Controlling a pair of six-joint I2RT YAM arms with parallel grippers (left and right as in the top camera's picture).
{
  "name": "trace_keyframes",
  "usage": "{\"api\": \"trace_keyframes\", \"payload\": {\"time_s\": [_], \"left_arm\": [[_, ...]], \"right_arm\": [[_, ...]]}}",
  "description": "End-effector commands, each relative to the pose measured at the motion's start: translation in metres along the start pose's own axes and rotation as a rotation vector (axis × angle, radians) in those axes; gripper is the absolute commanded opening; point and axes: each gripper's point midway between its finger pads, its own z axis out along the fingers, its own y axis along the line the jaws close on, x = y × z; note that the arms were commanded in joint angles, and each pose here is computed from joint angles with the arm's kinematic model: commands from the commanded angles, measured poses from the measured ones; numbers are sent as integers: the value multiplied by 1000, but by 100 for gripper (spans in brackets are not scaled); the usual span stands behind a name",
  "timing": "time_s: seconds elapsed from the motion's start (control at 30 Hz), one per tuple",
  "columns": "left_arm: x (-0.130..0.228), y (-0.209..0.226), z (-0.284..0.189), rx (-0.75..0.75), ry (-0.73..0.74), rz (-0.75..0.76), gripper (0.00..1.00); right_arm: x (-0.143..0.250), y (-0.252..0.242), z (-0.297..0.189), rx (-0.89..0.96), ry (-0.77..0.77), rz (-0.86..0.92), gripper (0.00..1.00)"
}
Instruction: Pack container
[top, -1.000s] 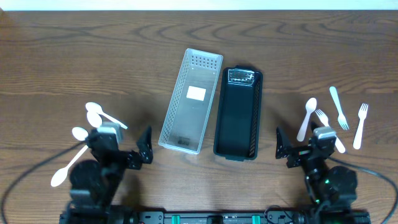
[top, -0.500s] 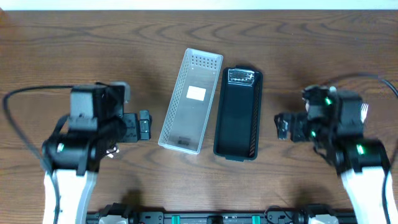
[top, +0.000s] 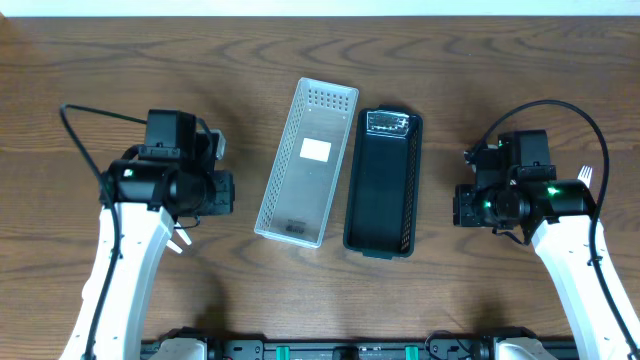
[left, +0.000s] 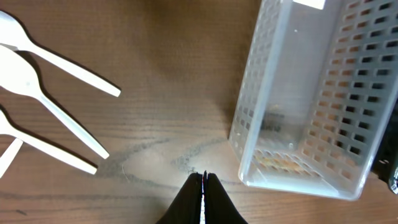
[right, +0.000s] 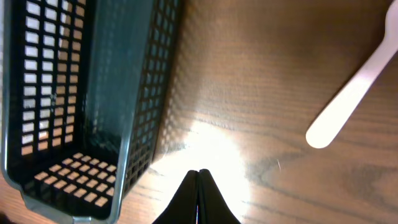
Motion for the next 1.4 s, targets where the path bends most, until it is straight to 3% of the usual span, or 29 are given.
{"api": "trace_keyframes", "payload": {"time_s": [0.0, 0.27, 0.63, 0.73, 1.1, 1.37], "left_arm": [[-8, -1, 12, -5, 9, 19, 6], [-25, -18, 48, 13, 15, 206, 6], [-8, -20, 94, 43, 181, 202, 6], [5, -36, 97, 100, 234, 217, 6], [50, -68, 89, 91, 391, 256, 6], [53, -71, 88, 91, 396, 270, 6]], "right_arm": [[0, -6, -5, 34, 4, 1, 1], [3, -10, -5, 56, 15, 3, 1], [2, -6, 12, 72, 49, -34, 1], [1, -1, 24, 68, 76, -56, 1], [-9, 1, 61, 64, 109, -74, 1], [-28, 27, 77, -59, 55, -136, 2]]}}
